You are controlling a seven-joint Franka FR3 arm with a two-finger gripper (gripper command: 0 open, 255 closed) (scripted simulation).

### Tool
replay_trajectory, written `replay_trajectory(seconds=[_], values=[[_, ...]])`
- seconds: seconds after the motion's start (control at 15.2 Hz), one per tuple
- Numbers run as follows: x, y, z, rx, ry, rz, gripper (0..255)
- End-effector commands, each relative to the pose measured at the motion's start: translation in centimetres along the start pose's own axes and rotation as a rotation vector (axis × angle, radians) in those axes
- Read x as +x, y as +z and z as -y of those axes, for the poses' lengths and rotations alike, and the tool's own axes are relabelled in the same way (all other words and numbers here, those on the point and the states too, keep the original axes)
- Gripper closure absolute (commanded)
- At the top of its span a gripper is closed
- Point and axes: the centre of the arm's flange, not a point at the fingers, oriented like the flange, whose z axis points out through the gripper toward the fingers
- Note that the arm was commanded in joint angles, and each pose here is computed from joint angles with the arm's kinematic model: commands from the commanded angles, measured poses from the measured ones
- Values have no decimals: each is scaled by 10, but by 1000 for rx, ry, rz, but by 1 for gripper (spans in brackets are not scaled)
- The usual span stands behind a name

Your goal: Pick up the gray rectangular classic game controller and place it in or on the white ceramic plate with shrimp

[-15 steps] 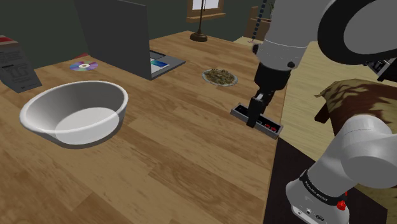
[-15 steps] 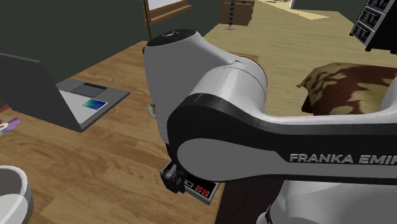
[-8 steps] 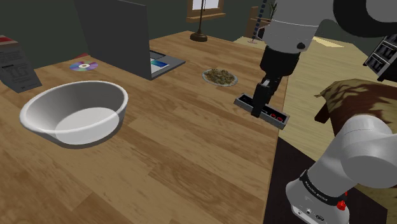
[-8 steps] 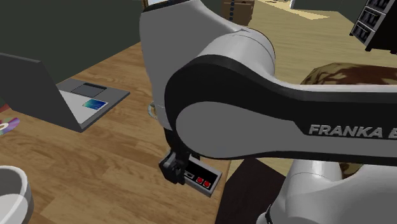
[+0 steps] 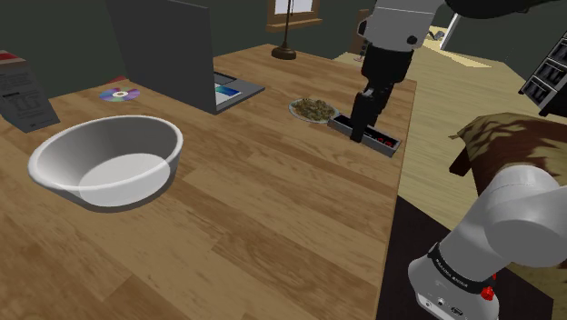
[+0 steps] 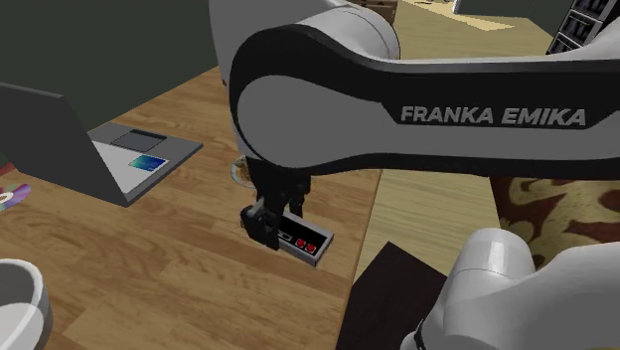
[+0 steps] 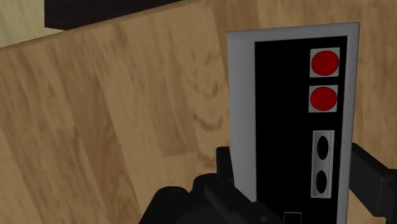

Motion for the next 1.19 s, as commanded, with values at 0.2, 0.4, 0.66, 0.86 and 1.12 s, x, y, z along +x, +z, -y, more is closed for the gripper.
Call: replay_trajectory(seconds=[0.2,0.4,0.66,0.86,1.12], values=[[45,0,-45,-1,-1,-1,255],[74,-1,-72,-1,-1,-1,255],[112,-2,-109,-1,-1,-1,255],[140,-3,-136,-1,-1,-1,255],[178,-5,-173,-1,-1,-1,255]])
